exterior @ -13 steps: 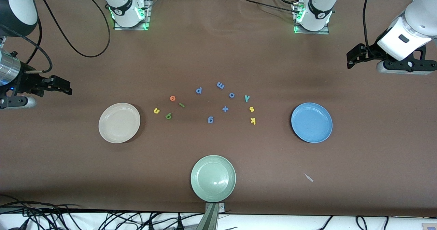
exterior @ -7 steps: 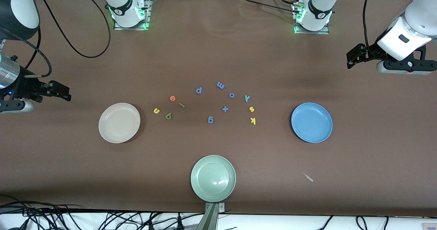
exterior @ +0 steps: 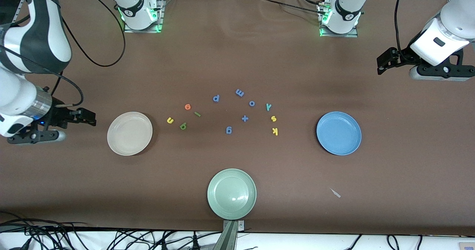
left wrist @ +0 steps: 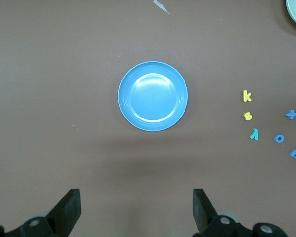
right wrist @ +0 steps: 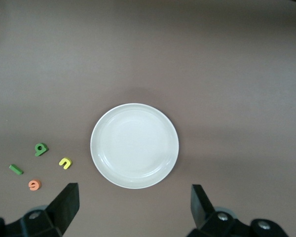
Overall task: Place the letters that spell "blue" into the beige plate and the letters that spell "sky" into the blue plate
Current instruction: 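Reach the right gripper to yellow u while the left gripper reaches yellow s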
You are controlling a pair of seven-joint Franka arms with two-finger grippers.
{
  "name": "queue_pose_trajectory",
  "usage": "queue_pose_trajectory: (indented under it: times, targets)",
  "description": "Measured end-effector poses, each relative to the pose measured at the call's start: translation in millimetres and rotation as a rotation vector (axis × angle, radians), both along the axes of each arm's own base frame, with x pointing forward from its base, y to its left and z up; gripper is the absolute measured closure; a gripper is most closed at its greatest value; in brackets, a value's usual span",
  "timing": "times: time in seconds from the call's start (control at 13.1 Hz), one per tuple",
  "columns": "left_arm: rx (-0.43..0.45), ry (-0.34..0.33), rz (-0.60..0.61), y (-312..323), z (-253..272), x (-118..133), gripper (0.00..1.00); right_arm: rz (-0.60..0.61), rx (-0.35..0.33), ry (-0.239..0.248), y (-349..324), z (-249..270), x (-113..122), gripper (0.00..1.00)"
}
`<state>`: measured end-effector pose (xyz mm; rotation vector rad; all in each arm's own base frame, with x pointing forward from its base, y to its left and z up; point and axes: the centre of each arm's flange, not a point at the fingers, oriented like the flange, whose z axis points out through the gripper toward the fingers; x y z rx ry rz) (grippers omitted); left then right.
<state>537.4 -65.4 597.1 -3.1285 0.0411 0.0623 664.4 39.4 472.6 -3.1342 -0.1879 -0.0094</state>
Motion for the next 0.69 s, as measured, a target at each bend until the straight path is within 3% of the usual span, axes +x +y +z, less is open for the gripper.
queue_pose_trajectory:
  times: [0.15, 0.38, 0.69]
  targets:
    - [0.000, 0.000, 0.000, 0, 0, 0, 0.00, 0.026, -0.003, 0.039, 25, -2, -6, 0.00]
    - [0.000, 0.000, 0.000, 0, 0, 0, 0.00, -0.033, -0.017, 0.090, 89, -14, -21, 0.00]
    - [0.000, 0.000, -0.001, 0, 0, 0, 0.00, -0.101, -0.022, 0.081, 177, -67, -36, 0.00]
